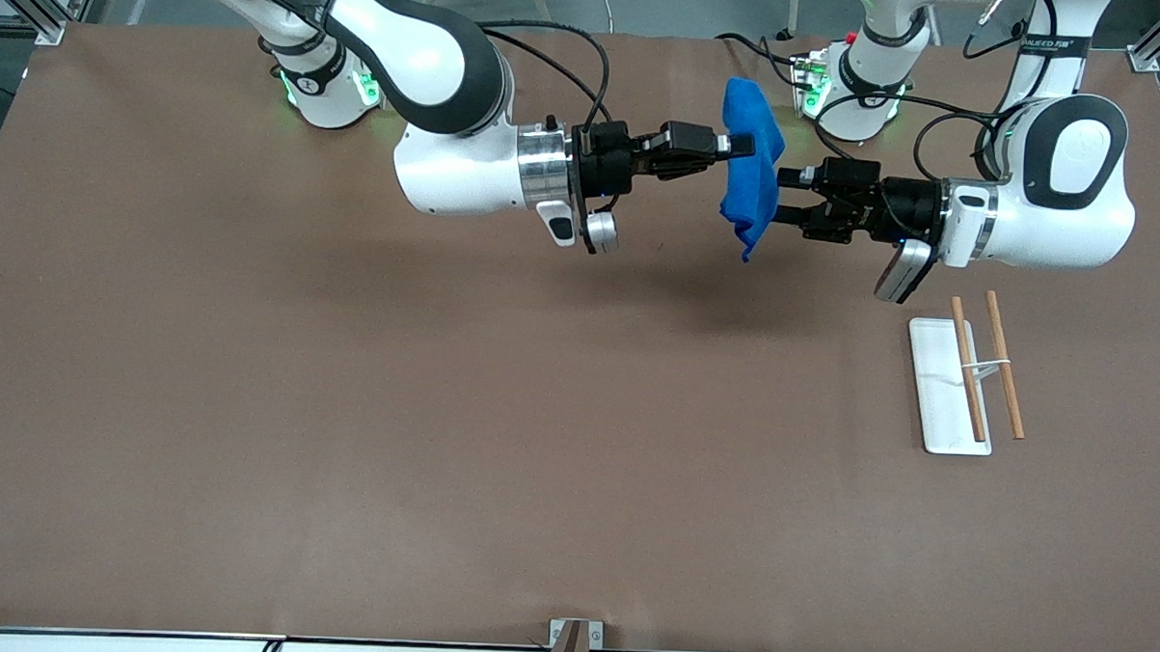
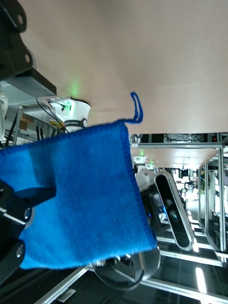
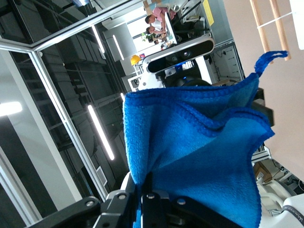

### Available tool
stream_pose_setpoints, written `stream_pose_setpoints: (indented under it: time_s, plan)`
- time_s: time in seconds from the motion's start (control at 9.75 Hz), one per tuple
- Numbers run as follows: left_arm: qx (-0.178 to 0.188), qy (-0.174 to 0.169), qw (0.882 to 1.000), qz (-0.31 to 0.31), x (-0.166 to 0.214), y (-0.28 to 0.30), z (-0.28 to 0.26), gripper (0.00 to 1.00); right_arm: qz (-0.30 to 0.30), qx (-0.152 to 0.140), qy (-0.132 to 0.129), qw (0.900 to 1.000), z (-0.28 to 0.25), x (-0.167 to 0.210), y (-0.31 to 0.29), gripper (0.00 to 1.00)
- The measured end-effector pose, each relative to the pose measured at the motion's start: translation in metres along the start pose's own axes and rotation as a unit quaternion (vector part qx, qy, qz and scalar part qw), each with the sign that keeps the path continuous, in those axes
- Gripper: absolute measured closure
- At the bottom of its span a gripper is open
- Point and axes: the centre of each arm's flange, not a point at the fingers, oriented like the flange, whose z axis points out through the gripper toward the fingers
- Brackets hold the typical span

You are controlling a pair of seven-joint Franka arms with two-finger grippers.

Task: Right arm passes towel to left arm to hang
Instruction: 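Grasp the hanging towel with the left gripper beside the right gripper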

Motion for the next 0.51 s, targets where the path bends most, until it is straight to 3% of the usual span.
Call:
stream_pose_setpoints:
  time_s: [0.51]
  plan:
    - [-0.052, 0.042, 0.997, 0.029, -0.002, -0.012, -0.003, 0.21, 0.001, -0.003, 0.005, 1.0, 0.002, -0.001, 0.002, 0.94]
